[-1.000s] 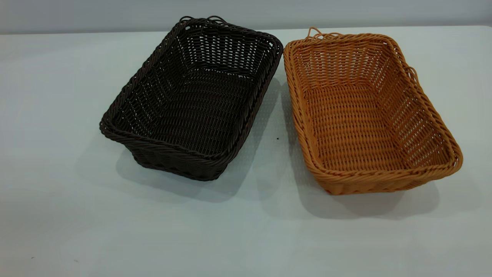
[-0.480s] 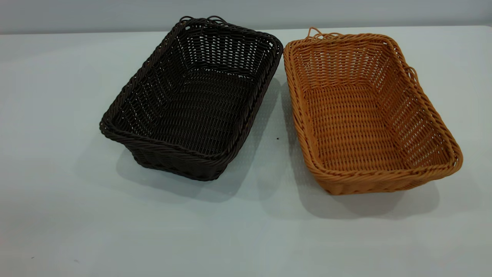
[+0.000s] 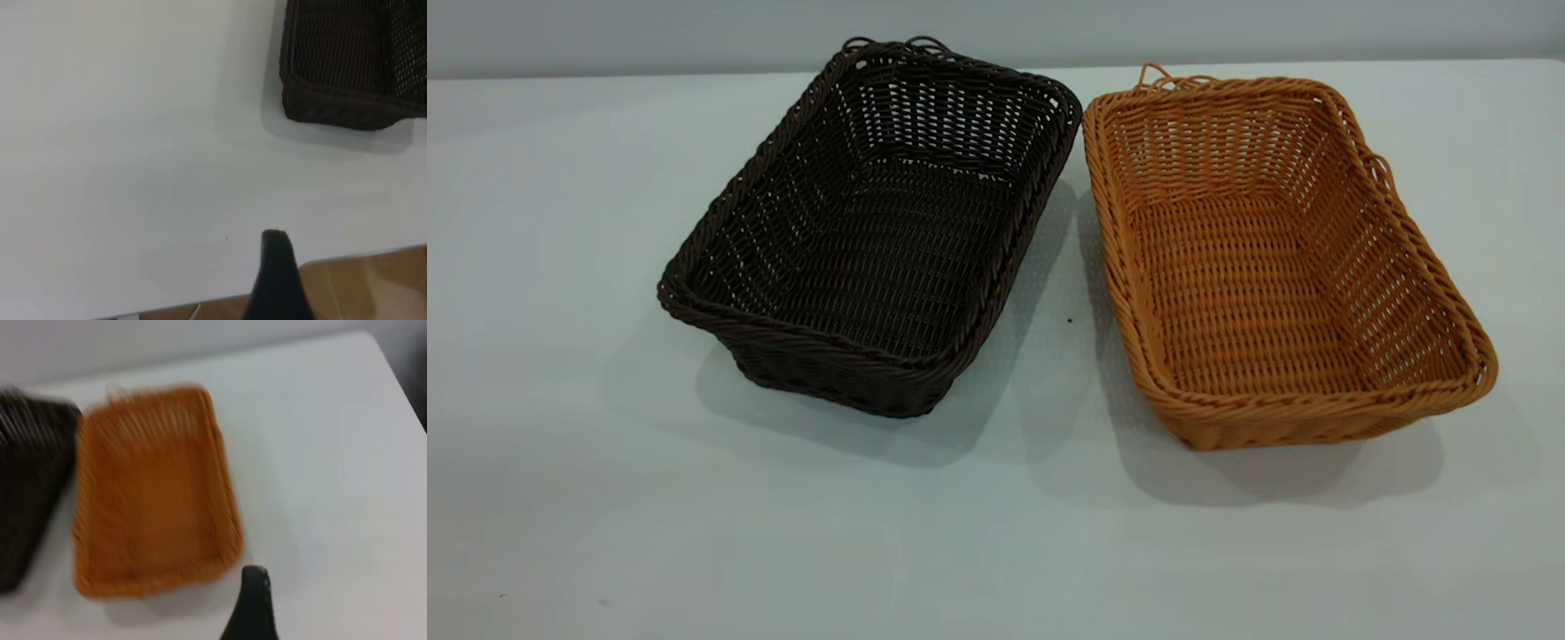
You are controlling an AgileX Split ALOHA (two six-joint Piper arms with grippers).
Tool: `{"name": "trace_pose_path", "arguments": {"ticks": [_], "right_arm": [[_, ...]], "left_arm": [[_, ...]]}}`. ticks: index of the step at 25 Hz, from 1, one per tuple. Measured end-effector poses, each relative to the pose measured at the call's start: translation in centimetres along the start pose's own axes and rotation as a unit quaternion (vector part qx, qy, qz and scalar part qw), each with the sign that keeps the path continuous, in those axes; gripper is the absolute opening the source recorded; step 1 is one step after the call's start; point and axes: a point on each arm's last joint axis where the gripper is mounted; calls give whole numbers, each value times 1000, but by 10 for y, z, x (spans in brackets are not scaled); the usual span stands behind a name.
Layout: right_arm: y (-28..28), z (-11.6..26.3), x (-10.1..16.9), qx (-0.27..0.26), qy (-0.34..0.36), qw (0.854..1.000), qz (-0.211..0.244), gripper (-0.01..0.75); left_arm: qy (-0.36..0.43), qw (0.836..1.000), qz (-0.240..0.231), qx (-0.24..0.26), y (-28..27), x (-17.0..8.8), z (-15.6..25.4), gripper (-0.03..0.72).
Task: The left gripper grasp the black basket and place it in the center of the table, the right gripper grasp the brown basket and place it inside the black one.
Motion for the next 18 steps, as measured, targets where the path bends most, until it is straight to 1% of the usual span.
{"name": "trace_pose_path", "arguments": {"ticks": [2,4,7,12,16,18], "right_arm": [[-10,-11,6,-25,12,999,-16,565],[-13,-24,13,-25,18,999,-20,565],[-3,-43,20,1,25,1000,-12,565],[34,-60,24,73,33,997,21,565],[57,-68,25,106,29,993,36,565],[67,-71,25,117,32,992,41,565]], "left_arm": [[-5,1000,3,12,3,7,-22,488],[-8,1000,5,24,12,14,-46,488],[-11,999,9,47,39,27,-80,488],[5,997,15,80,107,47,-130,488],[9,994,20,106,171,61,-159,488],[12,991,30,128,204,63,-167,488]]}}
Point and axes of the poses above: a point on each arm's last joint axis where the gripper is mounted, y pointing out along that axis toward the gripper, x along the wrist's bending axis when the last joint is at zero, z = x × y, and after that the axes turned 15 degrees about y, right-handed
